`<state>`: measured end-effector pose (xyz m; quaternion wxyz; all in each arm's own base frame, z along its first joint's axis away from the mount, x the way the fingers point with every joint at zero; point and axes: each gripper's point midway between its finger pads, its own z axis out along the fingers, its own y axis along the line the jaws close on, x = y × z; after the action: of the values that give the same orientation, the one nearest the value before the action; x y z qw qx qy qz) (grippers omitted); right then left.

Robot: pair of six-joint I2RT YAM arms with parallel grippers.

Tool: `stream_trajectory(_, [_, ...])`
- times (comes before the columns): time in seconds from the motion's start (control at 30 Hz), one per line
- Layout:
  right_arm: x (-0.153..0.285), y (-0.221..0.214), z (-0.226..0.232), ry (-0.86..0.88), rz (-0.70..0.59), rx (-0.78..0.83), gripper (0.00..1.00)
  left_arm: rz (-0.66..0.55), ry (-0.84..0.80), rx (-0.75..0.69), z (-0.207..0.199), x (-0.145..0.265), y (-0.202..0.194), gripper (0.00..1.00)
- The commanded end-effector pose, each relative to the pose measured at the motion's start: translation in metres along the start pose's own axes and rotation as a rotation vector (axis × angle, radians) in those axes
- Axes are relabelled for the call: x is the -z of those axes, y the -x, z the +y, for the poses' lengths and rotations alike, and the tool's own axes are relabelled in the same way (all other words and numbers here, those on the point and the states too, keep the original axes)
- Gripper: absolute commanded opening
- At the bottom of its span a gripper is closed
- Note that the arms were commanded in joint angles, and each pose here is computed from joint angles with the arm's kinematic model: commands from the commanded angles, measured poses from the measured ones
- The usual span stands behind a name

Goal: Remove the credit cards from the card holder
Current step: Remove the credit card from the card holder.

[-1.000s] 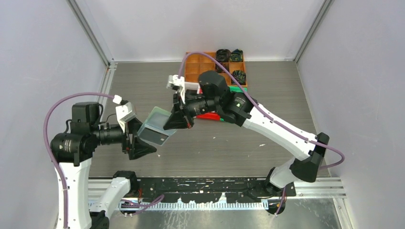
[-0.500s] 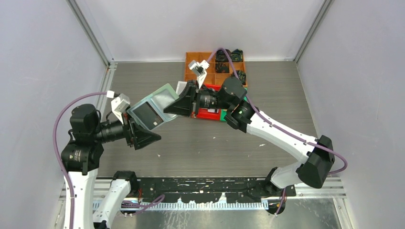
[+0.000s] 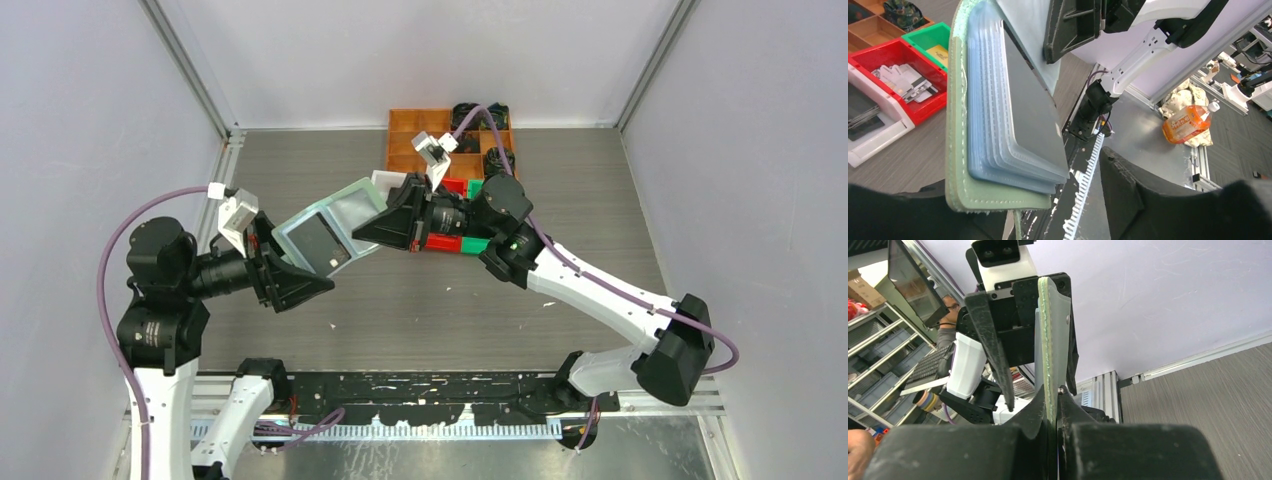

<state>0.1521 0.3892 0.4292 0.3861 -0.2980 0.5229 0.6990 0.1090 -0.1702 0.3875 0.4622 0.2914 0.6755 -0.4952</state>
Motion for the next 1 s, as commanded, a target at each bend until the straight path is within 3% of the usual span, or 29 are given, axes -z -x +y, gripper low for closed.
stream_trajectory(0.0, [0.006,0.026,0.028,0.058,-0.08,0.078,0.01,-0.033,0.0,-0.047,-0.007,0.001,0.02,0.65])
stream_trajectory(0.1, [0.007,0.026,0.03,0.06,-0.083,0.077,0.01,-0.038,0.007,-0.049,-0.005,0.0,0.021,0.62])
stream_trajectory(0.3, [0.009,0.024,0.033,0.069,-0.078,0.071,0.01,-0.043,0.036,-0.088,0.0,0.001,0.027,0.37])
stream_trajectory(0.47, [0.012,0.019,0.033,0.076,-0.07,0.051,0.01,-0.017,0.007,-0.086,-0.003,0.0,0.027,0.33])
stream_trajectory(0.53, [0.012,0.018,0.033,0.081,-0.073,0.036,0.01,-0.013,-0.001,-0.08,-0.003,0.0,0.027,0.25])
stream_trajectory(0.57, [0.012,0.019,0.033,0.08,-0.077,0.031,0.04,-0.011,0.006,-0.074,0.0,-0.001,0.027,0.18])
stream_trajectory(0.63, [0.012,0.021,0.029,0.059,-0.085,0.016,0.26,0.008,0.049,-0.075,0.009,0.0,0.022,0.11])
stream_trajectory(0.7, [0.014,0.027,0.021,0.016,-0.102,-0.01,0.38,0.037,0.105,-0.1,0.02,0.002,0.015,0.07])
stream_trajectory(0.97, [0.043,0.068,-0.005,-0.177,-0.244,-0.031,0.51,0.171,0.253,-0.08,0.06,0.009,-0.015,0.0])
